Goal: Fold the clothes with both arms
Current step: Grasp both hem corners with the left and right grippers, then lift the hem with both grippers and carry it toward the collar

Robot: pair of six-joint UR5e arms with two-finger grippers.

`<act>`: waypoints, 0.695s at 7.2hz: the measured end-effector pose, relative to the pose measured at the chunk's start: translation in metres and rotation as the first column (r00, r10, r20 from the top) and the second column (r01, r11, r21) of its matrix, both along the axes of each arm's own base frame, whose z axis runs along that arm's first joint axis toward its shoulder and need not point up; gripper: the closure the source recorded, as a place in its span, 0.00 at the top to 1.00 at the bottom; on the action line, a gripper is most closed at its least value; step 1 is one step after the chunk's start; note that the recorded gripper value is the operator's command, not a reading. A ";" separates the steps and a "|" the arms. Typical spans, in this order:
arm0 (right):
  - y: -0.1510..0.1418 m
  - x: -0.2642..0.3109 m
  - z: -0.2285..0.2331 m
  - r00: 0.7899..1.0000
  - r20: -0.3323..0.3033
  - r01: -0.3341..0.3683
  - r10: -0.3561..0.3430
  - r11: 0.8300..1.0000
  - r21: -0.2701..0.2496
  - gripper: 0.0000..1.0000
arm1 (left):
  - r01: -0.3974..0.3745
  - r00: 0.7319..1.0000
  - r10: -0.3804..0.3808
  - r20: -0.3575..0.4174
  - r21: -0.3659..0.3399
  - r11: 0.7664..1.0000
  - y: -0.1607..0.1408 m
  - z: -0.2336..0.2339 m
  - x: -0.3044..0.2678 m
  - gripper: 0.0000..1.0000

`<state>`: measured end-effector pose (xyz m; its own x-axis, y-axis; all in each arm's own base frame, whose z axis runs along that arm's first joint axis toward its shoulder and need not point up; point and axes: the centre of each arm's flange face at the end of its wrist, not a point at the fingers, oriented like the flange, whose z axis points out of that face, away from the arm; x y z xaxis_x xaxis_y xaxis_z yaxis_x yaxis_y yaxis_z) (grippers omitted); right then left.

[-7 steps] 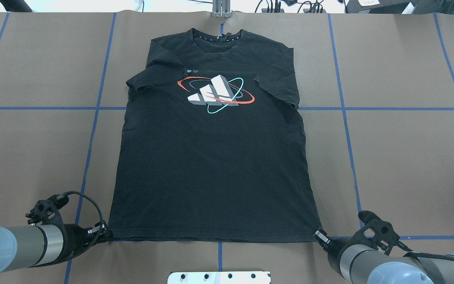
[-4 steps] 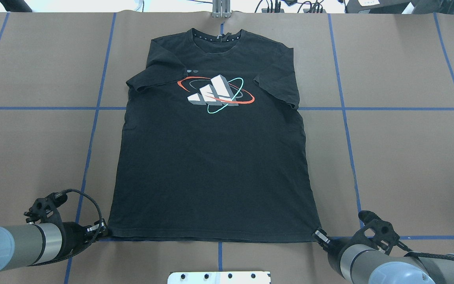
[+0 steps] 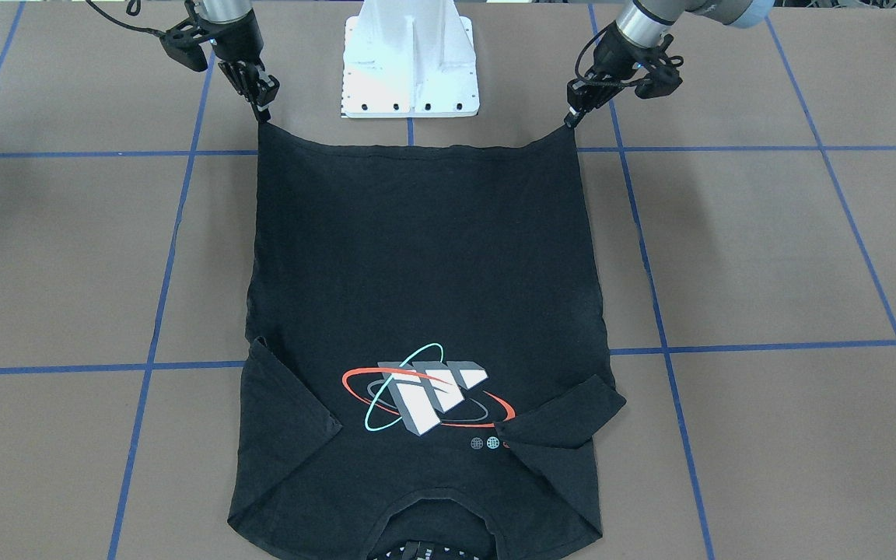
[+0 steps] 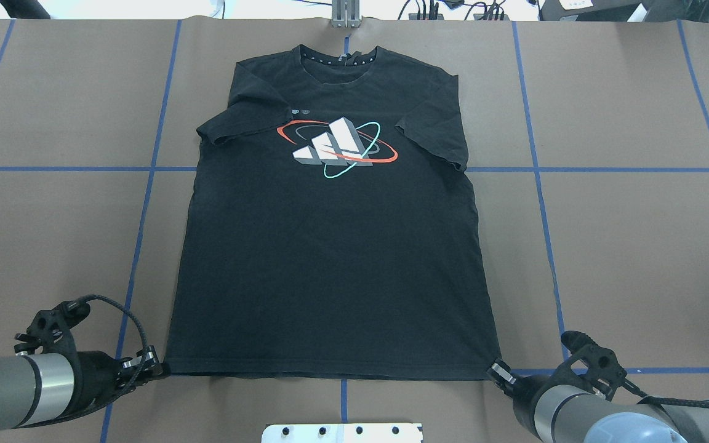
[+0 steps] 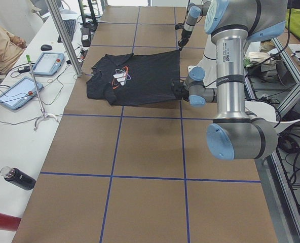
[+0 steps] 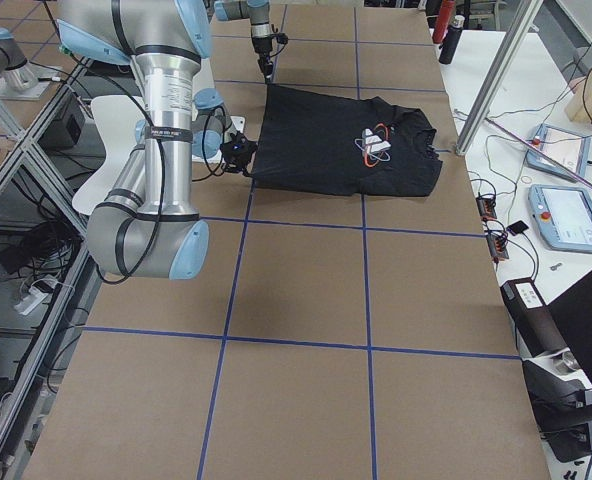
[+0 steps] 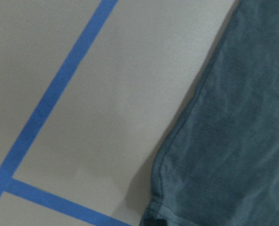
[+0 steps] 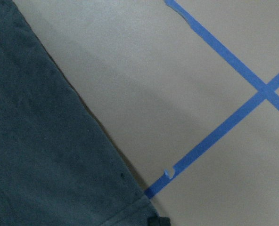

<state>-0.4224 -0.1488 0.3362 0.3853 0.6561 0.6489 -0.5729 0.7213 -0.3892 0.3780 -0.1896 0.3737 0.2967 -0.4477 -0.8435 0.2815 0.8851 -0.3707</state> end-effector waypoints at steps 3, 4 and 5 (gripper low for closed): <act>0.022 0.027 -0.019 0.996 0.039 0.082 -0.081 0.996 -0.028 0.00 | -0.051 0.997 0.049 -0.064 -0.024 0.998 0.025 -0.032 -0.013 0.00; 0.026 0.037 -0.025 0.994 0.051 0.102 -0.101 0.994 -0.037 0.00 | -0.061 0.995 0.058 -0.080 -0.034 0.998 0.030 -0.039 -0.015 0.00; 0.023 0.050 -0.035 0.991 0.071 0.114 -0.110 0.992 -0.050 0.00 | -0.057 0.993 0.050 -0.109 -0.065 0.996 0.033 -0.051 -0.020 0.00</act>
<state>-0.3727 -0.1256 0.3016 0.4147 0.6459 0.6410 -0.4605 0.7565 -0.4644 0.3578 -0.1569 0.3225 0.2311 -0.4908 -0.8400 0.1901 0.8696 -0.4558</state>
